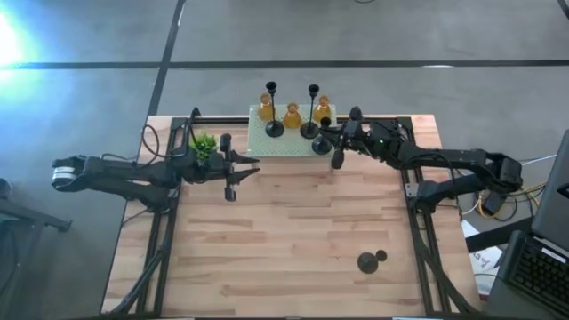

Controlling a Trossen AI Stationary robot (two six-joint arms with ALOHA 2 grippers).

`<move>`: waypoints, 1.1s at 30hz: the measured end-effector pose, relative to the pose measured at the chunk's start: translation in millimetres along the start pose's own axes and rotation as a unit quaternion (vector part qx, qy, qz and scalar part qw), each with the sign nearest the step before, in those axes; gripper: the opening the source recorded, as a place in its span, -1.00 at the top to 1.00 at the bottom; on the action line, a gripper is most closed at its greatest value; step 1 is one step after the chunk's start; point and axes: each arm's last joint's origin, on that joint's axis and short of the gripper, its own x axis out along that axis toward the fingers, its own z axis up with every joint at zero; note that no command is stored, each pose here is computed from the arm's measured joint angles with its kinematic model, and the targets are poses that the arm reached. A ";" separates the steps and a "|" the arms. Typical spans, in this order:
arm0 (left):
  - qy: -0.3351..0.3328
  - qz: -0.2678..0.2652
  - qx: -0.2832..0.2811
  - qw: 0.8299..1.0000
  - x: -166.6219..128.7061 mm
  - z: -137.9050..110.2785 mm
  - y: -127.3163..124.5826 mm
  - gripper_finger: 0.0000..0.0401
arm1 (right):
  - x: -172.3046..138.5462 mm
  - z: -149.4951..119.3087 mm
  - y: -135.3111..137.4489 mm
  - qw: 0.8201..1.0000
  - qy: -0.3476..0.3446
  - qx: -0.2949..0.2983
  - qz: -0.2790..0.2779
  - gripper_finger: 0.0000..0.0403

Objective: Pick & Place candle stick holders
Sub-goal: Put the black candle holder on the shelf

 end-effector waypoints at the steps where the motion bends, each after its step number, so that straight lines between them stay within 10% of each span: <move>1: 0.003 0.000 -0.002 1.000 -0.2 -0.9 -0.2 0.46 | 1.7 -1.6 -1.6 1.000 0.000 0.000 -0.001 0.95; 33: 0.007 -0.002 -0.024 1.000 0.4 -1.9 -0.5 0.46 | -6.2 -26.6 -19.1 0.999 0.003 0.048 -0.020 0.95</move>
